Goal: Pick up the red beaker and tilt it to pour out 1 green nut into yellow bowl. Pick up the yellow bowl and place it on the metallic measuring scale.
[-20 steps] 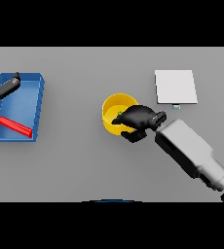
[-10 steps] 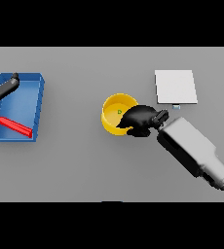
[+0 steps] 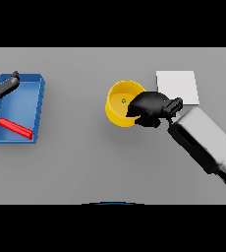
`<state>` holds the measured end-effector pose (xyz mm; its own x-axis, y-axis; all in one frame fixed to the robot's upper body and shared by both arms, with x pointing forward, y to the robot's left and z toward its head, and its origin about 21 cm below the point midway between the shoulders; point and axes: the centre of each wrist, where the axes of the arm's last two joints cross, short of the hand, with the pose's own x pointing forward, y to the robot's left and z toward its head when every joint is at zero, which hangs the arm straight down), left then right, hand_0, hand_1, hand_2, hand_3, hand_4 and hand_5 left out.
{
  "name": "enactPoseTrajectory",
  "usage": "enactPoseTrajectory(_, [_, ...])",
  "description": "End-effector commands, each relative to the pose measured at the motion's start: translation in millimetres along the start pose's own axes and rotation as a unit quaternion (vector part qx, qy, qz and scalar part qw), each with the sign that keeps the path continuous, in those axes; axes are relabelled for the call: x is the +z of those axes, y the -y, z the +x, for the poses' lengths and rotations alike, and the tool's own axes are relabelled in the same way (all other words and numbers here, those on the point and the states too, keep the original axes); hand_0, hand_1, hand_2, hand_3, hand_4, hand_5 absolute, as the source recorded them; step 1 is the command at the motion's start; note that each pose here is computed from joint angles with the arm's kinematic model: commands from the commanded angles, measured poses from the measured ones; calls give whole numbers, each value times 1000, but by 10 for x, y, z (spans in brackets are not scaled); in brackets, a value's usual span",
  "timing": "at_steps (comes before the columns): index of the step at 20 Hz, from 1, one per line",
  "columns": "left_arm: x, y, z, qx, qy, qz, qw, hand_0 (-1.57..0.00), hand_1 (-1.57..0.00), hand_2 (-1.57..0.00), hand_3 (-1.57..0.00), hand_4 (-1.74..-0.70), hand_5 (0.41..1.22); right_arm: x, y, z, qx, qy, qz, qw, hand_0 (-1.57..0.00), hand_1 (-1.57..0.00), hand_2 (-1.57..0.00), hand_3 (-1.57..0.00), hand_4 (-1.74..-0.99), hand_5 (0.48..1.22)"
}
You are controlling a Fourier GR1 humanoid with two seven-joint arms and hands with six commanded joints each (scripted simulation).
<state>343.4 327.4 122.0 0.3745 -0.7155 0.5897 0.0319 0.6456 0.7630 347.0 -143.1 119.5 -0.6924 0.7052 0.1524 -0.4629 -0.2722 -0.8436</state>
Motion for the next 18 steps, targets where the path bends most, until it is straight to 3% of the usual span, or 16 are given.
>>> enactPoseTrajectory(1, [-5,11,6,1,-2,-3,1000,1,1,1,1,-799,720,26,56,-3,3,-8,-3,1000,-1561,-1561,-1538,-1335,-1726,1219])
enactPoseTrajectory(6, [5,-13,-22,5,-2,-1,1000,1,1,1,1,-805,723,256,109,-62,-7,-32,-10,999,-1568,-1568,-1560,-1248,-1720,1219])
enactPoseTrajectory(8, [14,-40,-4,-1,5,1,1000,1,1,1,1,-800,723,355,223,-156,10,-36,-28,999,-1569,-1569,-1564,-1238,-1719,1220])
enactPoseTrajectory(11, [37,-45,13,3,2,3,1000,1,1,1,1,-811,741,428,355,-306,14,-57,-46,997,-1570,-1570,-1567,-1325,-1720,1221])
enactPoseTrajectory(18, [78,-16,52,1,-9,2,1000,1,1,1,1,-818,750,525,311,-846,-23,-134,-75,988,-1571,-1571,-1570,-1211,-1720,1221])
